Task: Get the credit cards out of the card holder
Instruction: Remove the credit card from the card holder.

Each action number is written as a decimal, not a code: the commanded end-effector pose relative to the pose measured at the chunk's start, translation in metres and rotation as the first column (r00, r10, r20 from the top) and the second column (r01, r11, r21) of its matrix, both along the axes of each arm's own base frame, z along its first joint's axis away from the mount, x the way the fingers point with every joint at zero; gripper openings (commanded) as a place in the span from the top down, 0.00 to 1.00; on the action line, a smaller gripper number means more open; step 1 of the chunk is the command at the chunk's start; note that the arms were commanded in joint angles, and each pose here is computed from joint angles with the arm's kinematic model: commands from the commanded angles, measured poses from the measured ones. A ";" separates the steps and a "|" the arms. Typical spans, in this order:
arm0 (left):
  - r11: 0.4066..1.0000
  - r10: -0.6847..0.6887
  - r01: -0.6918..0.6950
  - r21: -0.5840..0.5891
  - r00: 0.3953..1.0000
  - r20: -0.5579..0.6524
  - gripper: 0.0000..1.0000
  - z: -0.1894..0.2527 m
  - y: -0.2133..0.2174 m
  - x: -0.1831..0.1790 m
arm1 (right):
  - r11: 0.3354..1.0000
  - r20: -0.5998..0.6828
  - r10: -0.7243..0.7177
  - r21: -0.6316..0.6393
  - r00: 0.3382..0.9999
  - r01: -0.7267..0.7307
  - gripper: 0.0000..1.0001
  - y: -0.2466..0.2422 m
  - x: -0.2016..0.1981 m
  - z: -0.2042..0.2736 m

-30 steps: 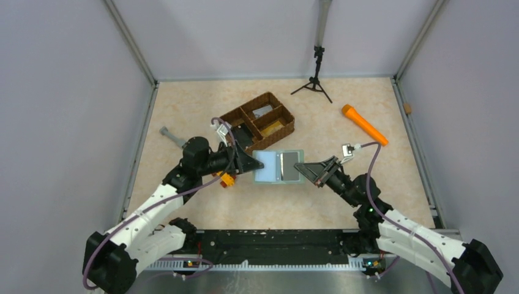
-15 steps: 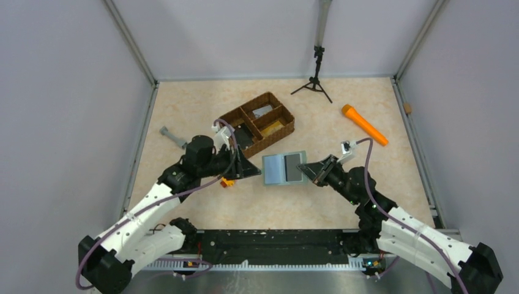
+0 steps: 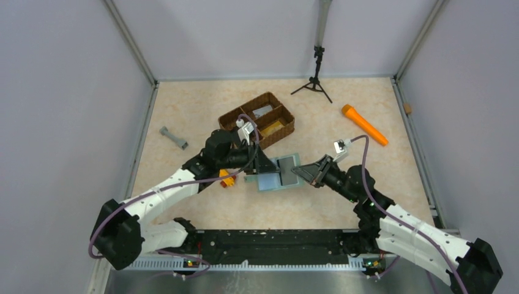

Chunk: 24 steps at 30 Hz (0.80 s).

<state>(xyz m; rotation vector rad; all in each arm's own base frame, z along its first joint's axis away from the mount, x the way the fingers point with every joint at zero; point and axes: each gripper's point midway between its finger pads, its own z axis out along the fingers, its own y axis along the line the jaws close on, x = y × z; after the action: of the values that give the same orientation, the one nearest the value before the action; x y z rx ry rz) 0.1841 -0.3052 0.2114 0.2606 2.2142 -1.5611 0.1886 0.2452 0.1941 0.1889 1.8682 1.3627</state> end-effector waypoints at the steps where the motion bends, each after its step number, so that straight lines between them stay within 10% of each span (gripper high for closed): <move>1: 0.997 -0.030 0.033 -0.069 0.998 0.053 0.62 0.011 -0.009 0.002 | 0.984 0.073 0.033 0.172 0.997 -0.045 1.00 0.007 -0.004 0.050; 24: 0.919 -0.097 0.137 -0.371 0.988 0.124 0.88 0.048 -0.008 -0.023 | 0.899 -0.005 0.145 0.417 0.989 -0.130 1.00 0.017 -0.018 0.058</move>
<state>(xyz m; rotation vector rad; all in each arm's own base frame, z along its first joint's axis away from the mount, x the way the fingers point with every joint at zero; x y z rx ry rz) 0.1770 -0.3078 0.2190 0.2360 2.0073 -1.8029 0.1894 0.2542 0.2113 0.3975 1.7405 1.6712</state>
